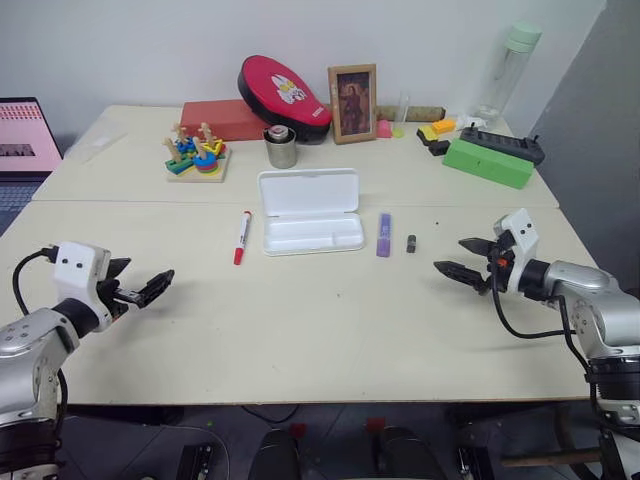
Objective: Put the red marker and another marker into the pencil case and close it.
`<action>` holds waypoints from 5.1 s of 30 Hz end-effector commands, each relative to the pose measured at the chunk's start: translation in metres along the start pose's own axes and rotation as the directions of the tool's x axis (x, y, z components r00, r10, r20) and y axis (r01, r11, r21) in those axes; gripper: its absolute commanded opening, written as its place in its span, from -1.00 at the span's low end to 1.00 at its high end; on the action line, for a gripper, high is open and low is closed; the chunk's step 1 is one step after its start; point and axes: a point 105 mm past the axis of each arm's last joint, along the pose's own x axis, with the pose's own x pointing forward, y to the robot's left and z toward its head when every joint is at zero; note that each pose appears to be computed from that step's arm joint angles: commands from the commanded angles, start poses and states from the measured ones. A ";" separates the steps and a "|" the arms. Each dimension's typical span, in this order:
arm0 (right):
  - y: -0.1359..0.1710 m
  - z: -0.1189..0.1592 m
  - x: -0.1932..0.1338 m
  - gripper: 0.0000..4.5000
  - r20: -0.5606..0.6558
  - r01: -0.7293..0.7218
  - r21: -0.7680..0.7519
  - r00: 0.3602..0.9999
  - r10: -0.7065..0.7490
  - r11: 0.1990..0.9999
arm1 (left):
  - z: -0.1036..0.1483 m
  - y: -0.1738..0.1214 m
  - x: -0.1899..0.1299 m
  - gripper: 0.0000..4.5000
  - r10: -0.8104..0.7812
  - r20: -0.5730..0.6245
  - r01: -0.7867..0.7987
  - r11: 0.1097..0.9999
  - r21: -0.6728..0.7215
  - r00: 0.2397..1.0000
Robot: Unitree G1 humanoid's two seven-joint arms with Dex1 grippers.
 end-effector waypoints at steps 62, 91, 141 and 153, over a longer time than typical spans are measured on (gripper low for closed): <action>0.082 0.062 0.160 0.98 -0.302 -0.502 -0.423 0.863 0.405 0.754 | 0.098 -0.167 0.006 1.00 -0.623 0.288 0.602 0.780 0.169 0.727; 0.089 0.044 0.178 -0.76 -0.398 -0.458 -0.505 0.875 0.274 0.732 | 0.103 -0.156 0.003 1.00 -0.518 0.339 0.501 0.853 0.143 0.785; 0.169 0.001 0.097 -0.98 -0.433 -0.637 -0.446 0.768 0.472 0.629 | 0.057 -0.117 -0.047 1.00 -0.465 0.131 0.459 0.885 0.077 0.875; 0.172 -0.003 0.093 -0.98 -0.441 -0.651 -0.451 0.757 0.481 0.611 | 0.058 -0.118 -0.043 1.00 -0.467 0.133 0.460 0.884 0.076 0.874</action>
